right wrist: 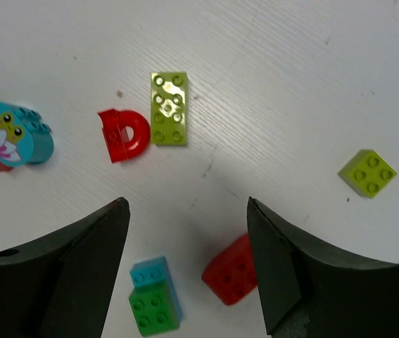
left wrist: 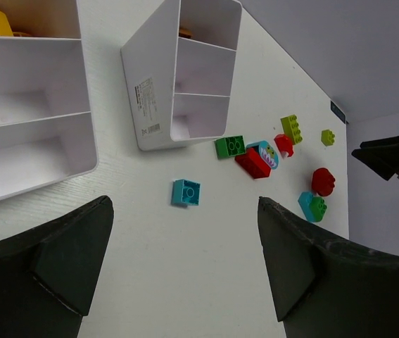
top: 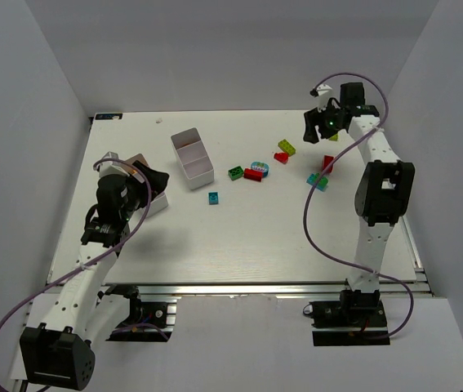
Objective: Sort the legos into containers by color
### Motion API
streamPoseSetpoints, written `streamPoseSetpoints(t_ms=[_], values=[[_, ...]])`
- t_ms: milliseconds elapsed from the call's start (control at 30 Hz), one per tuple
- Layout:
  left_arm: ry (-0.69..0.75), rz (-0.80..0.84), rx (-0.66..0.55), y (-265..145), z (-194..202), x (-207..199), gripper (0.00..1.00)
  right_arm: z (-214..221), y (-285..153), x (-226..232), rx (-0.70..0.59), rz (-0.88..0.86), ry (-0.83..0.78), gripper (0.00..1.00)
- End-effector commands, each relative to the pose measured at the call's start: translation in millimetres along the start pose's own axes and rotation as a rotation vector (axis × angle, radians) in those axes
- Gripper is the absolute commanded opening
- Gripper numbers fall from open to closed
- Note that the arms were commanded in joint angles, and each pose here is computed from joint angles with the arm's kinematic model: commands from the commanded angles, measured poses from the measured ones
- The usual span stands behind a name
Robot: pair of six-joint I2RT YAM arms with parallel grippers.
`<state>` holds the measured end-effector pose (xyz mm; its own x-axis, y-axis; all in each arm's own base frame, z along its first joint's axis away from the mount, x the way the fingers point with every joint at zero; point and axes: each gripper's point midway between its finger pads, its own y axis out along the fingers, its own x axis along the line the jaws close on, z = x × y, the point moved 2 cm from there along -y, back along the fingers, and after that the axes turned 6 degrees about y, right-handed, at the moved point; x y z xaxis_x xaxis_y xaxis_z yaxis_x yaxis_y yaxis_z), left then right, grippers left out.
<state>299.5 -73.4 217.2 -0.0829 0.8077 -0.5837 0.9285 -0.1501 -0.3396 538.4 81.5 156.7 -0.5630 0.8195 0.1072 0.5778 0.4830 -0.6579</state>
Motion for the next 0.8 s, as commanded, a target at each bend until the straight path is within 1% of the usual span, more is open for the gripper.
streamPoseSetpoints(t_ms=[0, 67, 100, 133, 200, 233, 333, 400, 433, 500, 667, 767], values=[[0.019, 0.038, -0.008, -1.3, -4.6, -7.3, 0.93, -6.3, -32.8, 8.2, 0.020, -0.026, -0.073, 0.73], [0.026, 0.042, -0.005, -1.1, -4.1, -7.6, 0.93, 0.3, -36.8, 12.6, 0.049, -0.077, -0.102, 0.74], [0.028, 0.045, -0.003, -1.4, -3.9, -8.3, 0.93, -6.0, -43.2, 14.0, 0.047, -0.103, -0.193, 0.74], [0.033, 0.046, -0.001, -1.3, -3.8, -8.3, 0.93, 9.0, -49.0, 25.9, 0.109, -0.162, -0.183, 0.73], [0.036, 0.049, 0.000, -1.9, -3.5, -8.5, 0.93, 20.5, -52.3, 33.6, 0.160, -0.189, -0.209, 0.73], [0.038, 0.053, -0.001, -2.2, -3.6, -9.5, 0.93, 36.1, -52.5, 34.8, 0.218, -0.187, -0.210, 0.72], [0.038, 0.064, 0.005, -2.2, -0.6, -9.2, 0.93, 60.8, -49.9, 38.3, 0.286, -0.173, -0.176, 0.67], [0.038, 0.070, 0.008, -1.8, 0.8, -9.3, 0.93, 65.3, -49.2, 40.1, 0.293, -0.155, -0.163, 0.64], [0.038, 0.075, 0.014, -1.8, 1.8, -10.0, 0.93, 75.0, -47.1, 40.1, 0.320, -0.139, -0.140, 0.64], [0.043, 0.079, 0.016, -1.3, 1.5, -11.0, 0.93, 77.1, -42.3, 39.9, 0.322, -0.121, -0.145, 0.64], [0.056, 0.078, 0.020, -2.5, -0.3, -12.2, 0.93, 88.2, -32.9, 32.4, 0.357, -0.048, -0.158, 0.67], [0.056, 0.075, 0.024, -3.9, 0.8, -11.4, 0.93, 91.2, -30.1, 31.4, 0.360, -0.040, -0.167, 0.69]])
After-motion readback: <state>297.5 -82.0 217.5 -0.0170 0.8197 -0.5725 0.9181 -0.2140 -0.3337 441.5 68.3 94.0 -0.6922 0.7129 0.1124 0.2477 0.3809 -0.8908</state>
